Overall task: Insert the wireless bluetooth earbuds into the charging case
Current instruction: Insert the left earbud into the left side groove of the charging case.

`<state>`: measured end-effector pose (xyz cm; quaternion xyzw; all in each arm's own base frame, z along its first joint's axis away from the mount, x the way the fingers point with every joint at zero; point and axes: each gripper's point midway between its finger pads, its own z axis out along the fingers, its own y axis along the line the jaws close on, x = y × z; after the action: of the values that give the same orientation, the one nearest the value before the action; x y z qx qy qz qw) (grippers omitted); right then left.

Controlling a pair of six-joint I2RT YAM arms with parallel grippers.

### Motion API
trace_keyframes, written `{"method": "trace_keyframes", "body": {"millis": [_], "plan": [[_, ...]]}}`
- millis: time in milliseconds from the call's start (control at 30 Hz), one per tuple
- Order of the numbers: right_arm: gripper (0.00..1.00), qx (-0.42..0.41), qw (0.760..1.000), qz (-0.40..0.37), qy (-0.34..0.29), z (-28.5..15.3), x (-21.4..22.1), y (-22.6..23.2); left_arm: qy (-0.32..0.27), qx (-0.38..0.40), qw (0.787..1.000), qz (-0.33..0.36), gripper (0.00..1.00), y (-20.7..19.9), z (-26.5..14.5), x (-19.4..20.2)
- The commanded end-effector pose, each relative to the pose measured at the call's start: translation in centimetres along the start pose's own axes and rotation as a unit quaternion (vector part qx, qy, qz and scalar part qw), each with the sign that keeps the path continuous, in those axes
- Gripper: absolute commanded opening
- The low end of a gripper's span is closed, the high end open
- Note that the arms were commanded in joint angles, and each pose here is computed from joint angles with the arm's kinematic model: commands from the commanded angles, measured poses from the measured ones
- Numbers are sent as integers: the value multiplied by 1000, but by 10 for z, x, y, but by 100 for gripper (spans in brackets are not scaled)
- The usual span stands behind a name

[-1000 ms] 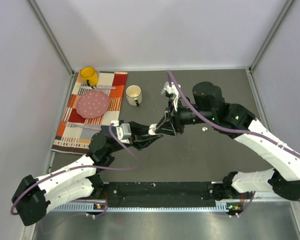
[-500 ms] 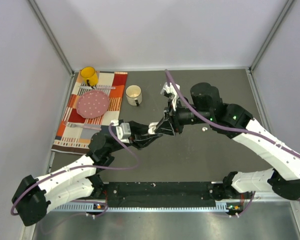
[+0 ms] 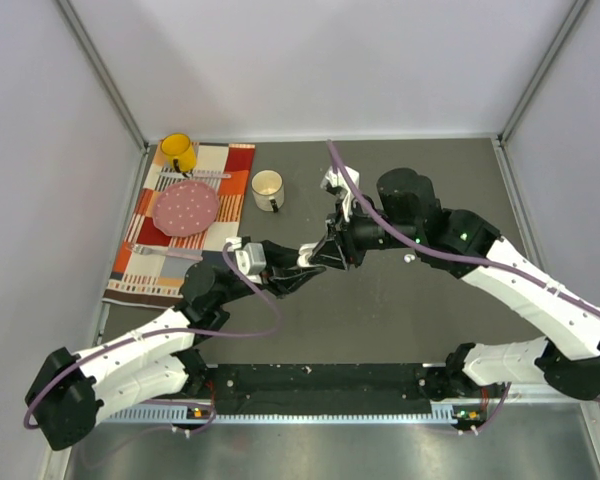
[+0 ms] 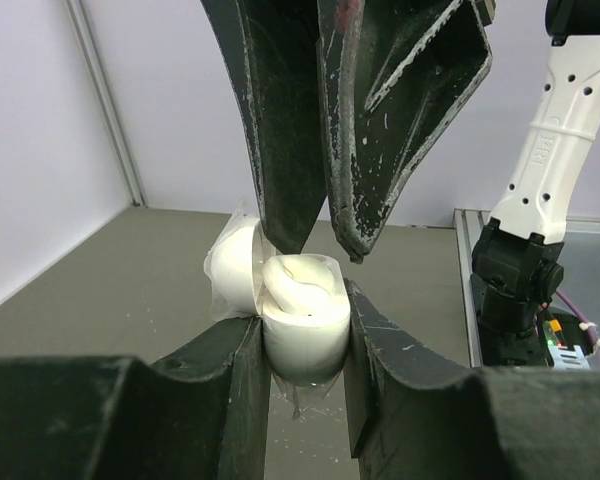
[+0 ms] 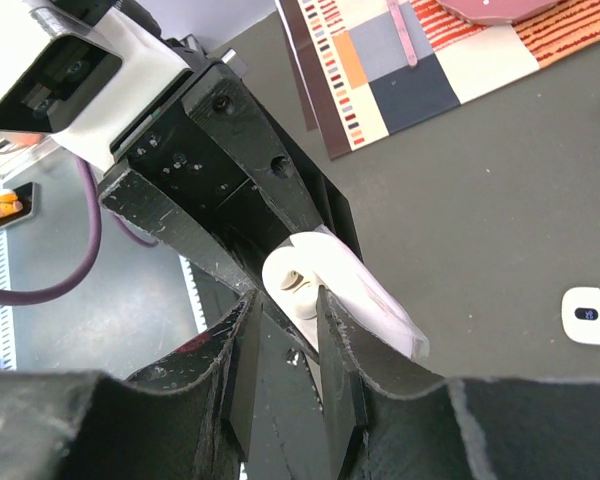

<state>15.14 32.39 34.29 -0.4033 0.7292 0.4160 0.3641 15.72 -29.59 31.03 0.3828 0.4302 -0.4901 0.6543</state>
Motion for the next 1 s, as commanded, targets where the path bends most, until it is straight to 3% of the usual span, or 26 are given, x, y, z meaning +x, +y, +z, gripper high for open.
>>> {"method": "trace_keyframes", "body": {"millis": [0,333,800,967], "plan": [[30,39,999,-3,-33,7,-10,-19,-59,49,997,32,0,-18,7,-38],[30,23,999,8,-24,12,-1,-16,-63,46,997,30,0,-17,9,-40],[19,2,1000,2,-19,11,4,-8,-73,17,997,19,0,-7,9,-44],[18,32,999,8,-26,9,2,-17,-78,15,997,21,0,-7,9,-46]]}}
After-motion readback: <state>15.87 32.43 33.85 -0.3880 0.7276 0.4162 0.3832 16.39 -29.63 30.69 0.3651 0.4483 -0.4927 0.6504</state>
